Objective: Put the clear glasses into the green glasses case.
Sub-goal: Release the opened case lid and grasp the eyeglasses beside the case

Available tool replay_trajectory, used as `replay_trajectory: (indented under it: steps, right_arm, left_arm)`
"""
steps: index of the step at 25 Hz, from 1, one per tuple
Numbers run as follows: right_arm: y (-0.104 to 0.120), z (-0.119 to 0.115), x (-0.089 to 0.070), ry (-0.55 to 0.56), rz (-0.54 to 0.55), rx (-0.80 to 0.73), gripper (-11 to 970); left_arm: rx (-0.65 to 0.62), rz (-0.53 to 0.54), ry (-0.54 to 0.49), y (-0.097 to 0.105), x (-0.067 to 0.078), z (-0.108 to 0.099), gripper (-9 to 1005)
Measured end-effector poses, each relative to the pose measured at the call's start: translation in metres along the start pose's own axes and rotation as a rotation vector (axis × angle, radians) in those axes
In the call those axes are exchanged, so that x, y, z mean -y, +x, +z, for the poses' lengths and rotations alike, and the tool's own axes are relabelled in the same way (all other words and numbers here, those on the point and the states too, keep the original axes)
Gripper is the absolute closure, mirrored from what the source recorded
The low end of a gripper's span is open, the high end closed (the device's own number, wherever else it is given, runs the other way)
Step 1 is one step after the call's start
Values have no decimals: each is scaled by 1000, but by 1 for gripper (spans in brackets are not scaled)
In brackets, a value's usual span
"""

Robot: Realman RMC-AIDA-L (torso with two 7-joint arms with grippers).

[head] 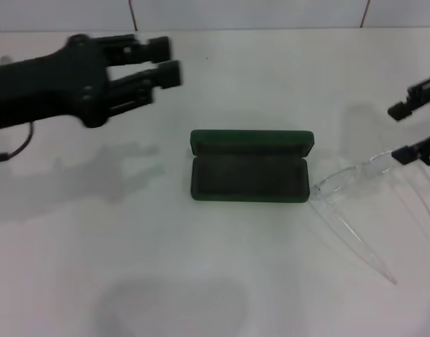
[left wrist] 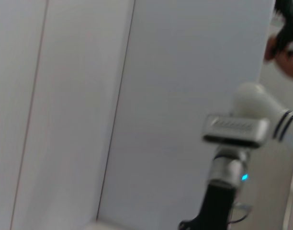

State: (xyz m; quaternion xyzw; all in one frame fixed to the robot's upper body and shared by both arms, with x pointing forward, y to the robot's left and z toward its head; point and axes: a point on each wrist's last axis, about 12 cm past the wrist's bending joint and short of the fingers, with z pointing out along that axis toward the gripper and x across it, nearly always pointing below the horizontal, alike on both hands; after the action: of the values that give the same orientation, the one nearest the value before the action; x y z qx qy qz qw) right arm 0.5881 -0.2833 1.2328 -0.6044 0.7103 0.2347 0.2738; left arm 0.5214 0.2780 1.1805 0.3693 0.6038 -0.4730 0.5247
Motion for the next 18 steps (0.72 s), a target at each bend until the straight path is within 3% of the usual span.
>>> replay_trajectory:
  steps: [1, 7, 12, 18]
  right_arm:
    - [-26, 5, 12, -4, -35, -134, 223]
    - [-59, 33, 22, -45, -130, -340, 239]
    - [-75, 70, 25, -69, -234, -451, 253]
    - [-74, 100, 25, -53, -316, -547, 275]
  left_arm:
    - [30, 1, 0, 6, 0, -6, 584]
    - [91, 14, -21, 31, -1, -22, 588]
    - [96, 0, -35, 40, -1, -27, 590]
    - [105, -5, -43, 49, 1, -29, 593]
